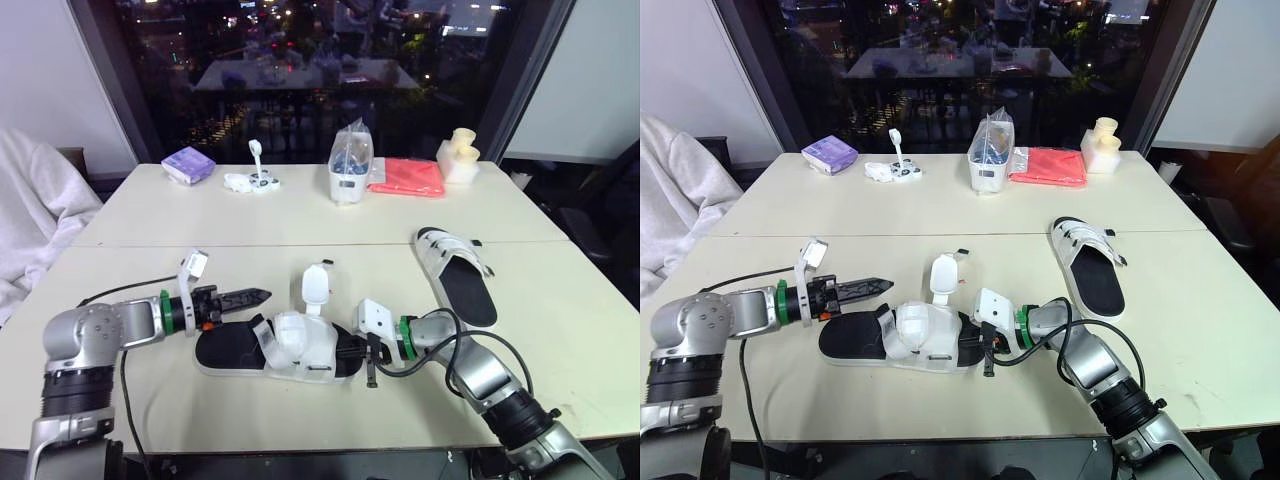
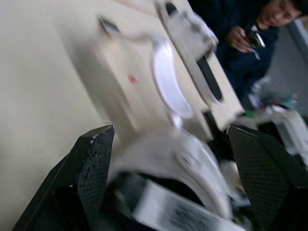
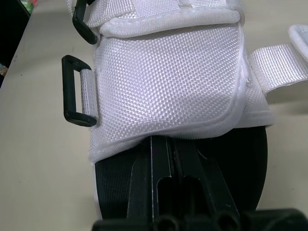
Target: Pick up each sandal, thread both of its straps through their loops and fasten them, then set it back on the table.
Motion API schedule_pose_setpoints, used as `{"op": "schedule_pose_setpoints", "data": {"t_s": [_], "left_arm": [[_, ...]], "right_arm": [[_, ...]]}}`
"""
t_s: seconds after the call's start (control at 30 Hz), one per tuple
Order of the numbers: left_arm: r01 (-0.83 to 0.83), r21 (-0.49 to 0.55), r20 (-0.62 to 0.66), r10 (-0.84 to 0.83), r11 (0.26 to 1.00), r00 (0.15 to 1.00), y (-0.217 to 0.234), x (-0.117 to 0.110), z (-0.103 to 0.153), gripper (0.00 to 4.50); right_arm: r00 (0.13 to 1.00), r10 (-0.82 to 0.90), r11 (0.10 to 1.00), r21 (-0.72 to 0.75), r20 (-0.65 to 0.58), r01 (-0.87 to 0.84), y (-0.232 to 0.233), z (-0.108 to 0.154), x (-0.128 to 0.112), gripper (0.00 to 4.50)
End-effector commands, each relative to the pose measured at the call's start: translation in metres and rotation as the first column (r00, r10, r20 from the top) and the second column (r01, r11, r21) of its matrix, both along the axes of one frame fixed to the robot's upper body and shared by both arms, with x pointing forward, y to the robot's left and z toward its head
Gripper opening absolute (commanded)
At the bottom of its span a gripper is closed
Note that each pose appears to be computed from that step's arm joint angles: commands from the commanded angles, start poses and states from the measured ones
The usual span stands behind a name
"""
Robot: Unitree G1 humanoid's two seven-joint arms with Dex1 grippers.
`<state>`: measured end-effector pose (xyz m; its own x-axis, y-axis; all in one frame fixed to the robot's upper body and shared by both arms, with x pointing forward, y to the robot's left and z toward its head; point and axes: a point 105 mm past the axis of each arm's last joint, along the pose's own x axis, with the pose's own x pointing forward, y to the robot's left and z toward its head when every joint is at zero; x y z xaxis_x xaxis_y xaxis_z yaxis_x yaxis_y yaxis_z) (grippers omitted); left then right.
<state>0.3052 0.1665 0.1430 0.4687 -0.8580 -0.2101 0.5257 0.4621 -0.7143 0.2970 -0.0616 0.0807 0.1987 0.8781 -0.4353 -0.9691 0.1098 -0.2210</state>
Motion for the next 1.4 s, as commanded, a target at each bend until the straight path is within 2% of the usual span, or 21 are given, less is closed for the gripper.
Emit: {"op": "schedule_pose_setpoints", "data": {"t_s": [0.03, 0.17, 0.43, 0.6, 1.33, 1.4], "left_arm": [[0.025, -0.029, -0.057, -0.027, 0.999, 0.998, 0.003, -0.018, 0.004, 3.92], [0.033, -0.045, -0.120, -0.038, 0.998, 0.992, 0.006, -0.031, -0.005, 3.92], [-0.001, -0.076, -0.184, -0.013, 0.997, 0.983, 0.006, -0.034, -0.016, 3.92], [-0.064, -0.101, -0.217, 0.040, 0.993, 0.975, -0.001, -0.027, -0.028, 3.92], [-0.209, -0.236, -0.221, 0.157, 0.949, 0.962, -0.010, 0.000, -0.031, 3.92], [-0.212, -0.243, -0.220, 0.159, 0.947, 0.962, -0.010, 0.000, -0.030, 3.35]], "right_arm": [[0.996, -0.060, 0.993, -0.106, -0.070, 0.053, -0.014, -0.031, -0.002, 0.00], [0.996, -0.058, 0.993, -0.105, -0.070, 0.051, -0.013, -0.031, -0.002, 0.00], [0.996, -0.056, 0.994, -0.103, -0.069, 0.048, -0.011, -0.032, -0.001, 0.00], [0.996, -0.058, 0.993, -0.103, -0.067, 0.051, -0.011, -0.032, -0.001, 0.00], [0.996, -0.060, 0.992, -0.115, -0.059, 0.053, -0.013, -0.033, -0.001, 0.00], [0.996, -0.060, 0.992, -0.115, -0.059, 0.053, -0.013, -0.033, 0.000, 0.00]]}}
